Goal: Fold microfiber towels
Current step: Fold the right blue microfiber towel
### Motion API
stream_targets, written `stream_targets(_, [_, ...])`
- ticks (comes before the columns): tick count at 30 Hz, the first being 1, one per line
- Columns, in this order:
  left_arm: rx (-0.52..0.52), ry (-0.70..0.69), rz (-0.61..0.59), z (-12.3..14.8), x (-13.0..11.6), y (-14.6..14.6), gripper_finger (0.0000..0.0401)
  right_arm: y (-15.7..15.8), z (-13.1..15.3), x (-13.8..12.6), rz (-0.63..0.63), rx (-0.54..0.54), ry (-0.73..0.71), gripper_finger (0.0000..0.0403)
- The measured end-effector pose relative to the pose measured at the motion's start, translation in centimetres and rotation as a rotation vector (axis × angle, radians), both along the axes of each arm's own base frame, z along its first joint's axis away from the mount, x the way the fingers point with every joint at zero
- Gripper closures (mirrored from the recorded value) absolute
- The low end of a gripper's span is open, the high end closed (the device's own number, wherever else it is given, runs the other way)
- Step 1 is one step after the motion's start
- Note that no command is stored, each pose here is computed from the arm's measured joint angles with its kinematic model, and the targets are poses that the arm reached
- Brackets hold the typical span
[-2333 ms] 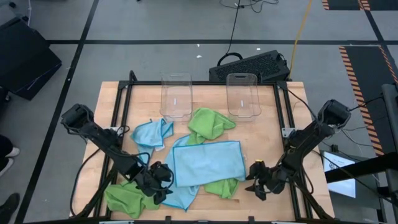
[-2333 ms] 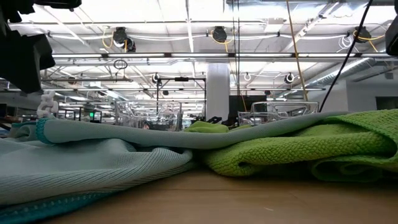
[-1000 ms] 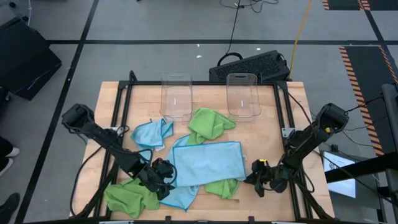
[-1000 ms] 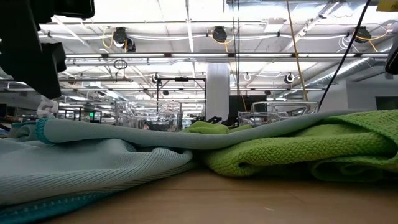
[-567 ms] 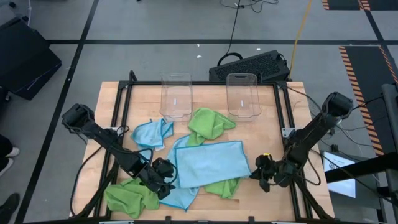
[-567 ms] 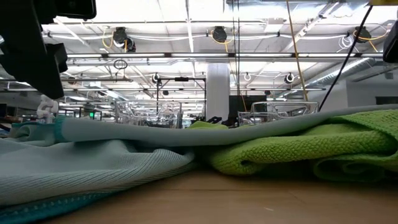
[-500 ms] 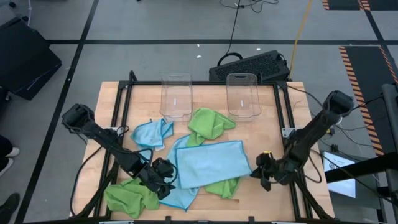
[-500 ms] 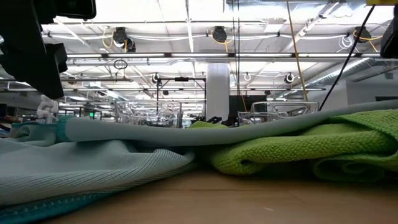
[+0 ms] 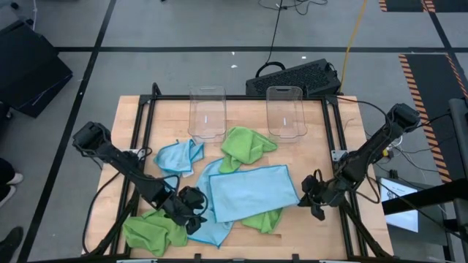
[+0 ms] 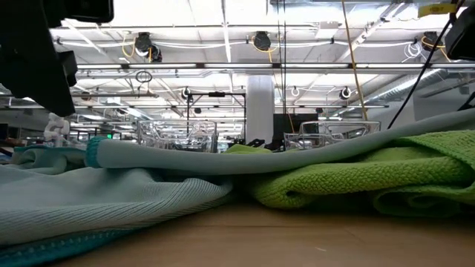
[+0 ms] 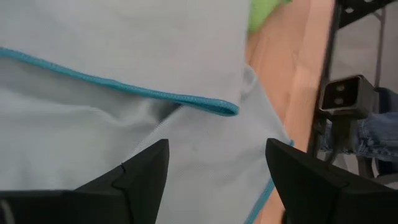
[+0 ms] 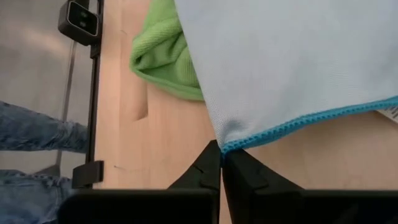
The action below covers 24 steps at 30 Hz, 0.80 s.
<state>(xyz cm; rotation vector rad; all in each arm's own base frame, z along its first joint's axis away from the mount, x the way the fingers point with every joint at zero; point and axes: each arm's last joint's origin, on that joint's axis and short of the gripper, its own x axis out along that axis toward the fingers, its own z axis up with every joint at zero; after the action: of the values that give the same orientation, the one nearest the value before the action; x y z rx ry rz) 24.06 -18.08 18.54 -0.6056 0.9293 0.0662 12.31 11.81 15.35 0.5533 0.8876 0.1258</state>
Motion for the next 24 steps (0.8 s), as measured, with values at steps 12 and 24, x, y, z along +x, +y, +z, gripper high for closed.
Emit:
stream_targets(12, [0.055, -0.029, -0.099, -4.1, 1.3, -3.3, 0.0132, 0.0, 0.0, 0.0, -0.002, 0.005, -0.001, 0.0403])
stream_targets(24, [0.086, -0.062, -0.1, -4.0, 4.7, -4.5, 0.02, 0.0, 0.0, 0.0, -0.02, 0.023, 0.007, 0.0403])
